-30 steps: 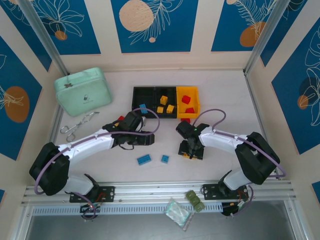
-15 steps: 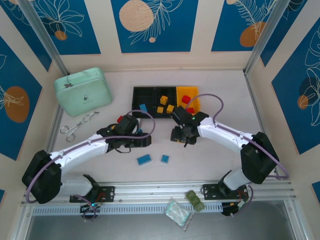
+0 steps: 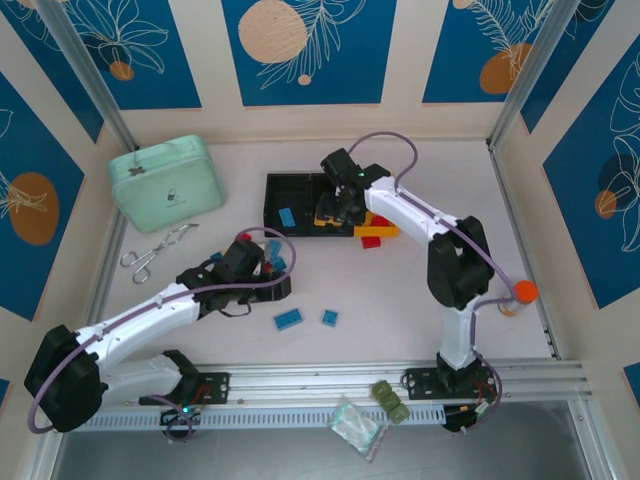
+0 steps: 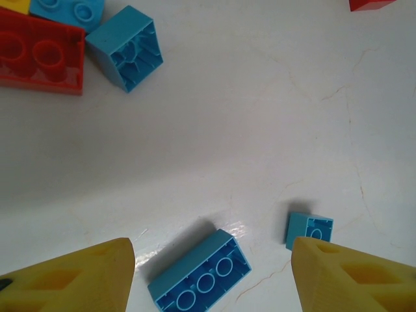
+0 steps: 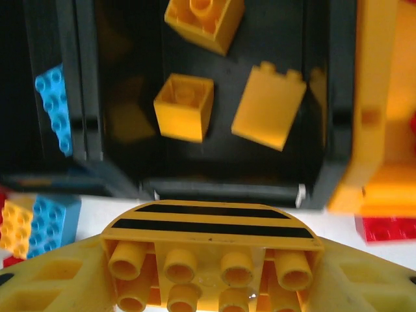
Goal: Sort the legos into containers by color
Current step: Place the lego in the container, then pick up the lego from the middle-left of the table, then place the lego in the container, then pick up the lego from the middle-left of the table, then place the lego in the container.
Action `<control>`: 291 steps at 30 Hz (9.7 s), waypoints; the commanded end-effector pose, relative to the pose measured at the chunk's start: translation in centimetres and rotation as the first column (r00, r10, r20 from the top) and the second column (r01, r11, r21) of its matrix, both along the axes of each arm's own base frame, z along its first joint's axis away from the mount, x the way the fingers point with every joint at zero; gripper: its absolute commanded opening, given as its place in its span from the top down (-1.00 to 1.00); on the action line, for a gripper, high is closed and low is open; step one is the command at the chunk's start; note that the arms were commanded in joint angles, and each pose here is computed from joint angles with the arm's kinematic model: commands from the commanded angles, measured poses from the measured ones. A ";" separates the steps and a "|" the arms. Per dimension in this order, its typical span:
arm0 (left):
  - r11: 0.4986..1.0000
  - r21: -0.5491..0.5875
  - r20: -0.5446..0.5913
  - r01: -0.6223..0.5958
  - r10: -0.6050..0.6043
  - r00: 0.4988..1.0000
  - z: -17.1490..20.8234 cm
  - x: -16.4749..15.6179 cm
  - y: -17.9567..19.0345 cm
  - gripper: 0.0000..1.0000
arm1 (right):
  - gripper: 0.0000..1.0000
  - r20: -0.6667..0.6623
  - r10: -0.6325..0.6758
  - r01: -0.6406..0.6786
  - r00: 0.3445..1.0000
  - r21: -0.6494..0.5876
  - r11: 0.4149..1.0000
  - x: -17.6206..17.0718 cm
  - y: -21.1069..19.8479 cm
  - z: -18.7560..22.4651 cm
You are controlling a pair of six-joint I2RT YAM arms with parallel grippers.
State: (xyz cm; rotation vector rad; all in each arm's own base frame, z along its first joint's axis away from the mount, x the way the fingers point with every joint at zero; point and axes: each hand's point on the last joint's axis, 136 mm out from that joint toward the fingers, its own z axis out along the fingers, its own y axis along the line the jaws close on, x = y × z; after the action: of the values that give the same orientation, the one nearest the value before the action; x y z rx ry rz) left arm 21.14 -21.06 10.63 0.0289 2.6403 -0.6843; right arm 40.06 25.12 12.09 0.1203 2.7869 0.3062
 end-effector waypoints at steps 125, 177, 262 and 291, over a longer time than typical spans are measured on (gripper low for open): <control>0.951 0.303 0.034 -0.056 0.048 0.998 1.2 23.5 -2.0 0.44 | -0.38 0.073 0.180 -0.194 0.981 0.410 0.891 -20.3 -3.9 -0.8; 0.855 0.425 0.094 -0.297 0.285 0.954 -0.6 8.3 11.9 -0.45 | -0.38 0.102 0.348 -0.362 0.932 0.325 0.874 -20.8 1.6 -0.8; 0.960 0.264 0.047 -0.090 0.080 0.996 1.1 24.8 -2.0 0.54 | -0.36 0.122 0.280 -0.304 0.952 0.288 0.908 -21.1 -0.6 -0.2; 0.966 0.249 0.104 -0.066 0.041 0.994 4.8 24.4 -3.3 -0.07 | -0.36 0.127 0.279 -0.305 0.952 0.300 0.904 -20.7 -0.1 0.0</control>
State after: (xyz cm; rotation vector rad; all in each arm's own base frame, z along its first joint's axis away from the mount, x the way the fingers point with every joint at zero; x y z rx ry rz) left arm 46.85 -24.10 11.35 0.0171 2.6757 -0.2795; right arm 19.40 24.74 11.91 -0.2409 2.6513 0.7963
